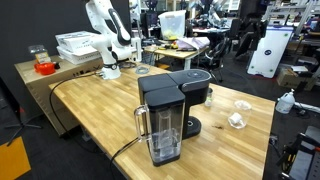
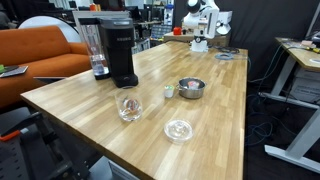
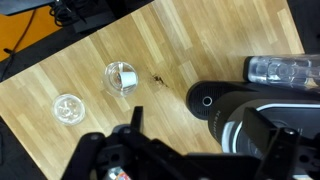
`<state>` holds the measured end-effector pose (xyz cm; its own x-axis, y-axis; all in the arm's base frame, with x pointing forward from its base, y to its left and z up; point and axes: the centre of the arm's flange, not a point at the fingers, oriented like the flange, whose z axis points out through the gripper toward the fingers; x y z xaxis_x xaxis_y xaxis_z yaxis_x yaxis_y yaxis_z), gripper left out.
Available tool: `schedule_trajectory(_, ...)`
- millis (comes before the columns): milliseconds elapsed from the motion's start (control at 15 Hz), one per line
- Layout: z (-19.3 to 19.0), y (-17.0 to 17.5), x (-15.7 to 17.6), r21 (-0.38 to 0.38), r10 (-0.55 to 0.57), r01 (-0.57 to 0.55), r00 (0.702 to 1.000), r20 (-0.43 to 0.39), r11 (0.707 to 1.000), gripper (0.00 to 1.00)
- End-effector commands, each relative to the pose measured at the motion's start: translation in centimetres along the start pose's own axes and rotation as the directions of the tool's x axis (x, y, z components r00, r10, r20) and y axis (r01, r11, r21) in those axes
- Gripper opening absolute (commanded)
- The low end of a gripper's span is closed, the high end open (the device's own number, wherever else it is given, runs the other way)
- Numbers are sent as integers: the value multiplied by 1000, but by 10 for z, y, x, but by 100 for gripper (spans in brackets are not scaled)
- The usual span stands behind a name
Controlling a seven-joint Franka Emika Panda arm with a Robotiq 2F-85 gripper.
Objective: Take the cup out of the pot and put it on the table
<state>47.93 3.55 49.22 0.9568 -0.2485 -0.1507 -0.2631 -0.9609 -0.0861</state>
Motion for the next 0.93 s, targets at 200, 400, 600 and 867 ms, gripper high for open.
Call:
schedule_trajectory(200, -1, -6, 5, -41, 10, -11, 1000, -19, 999, 100)
schedule_trajectory(400, -5, -8, 29, -66, 43, -47, 997, -63, 997, 100)
schedule_trajectory(600, -5, -6, 63, -63, 90, -97, 991, -98, 993, 100)
schedule_trajectory(867, 17, 3, 112, -84, 201, -212, 972, -124, 974, 100)
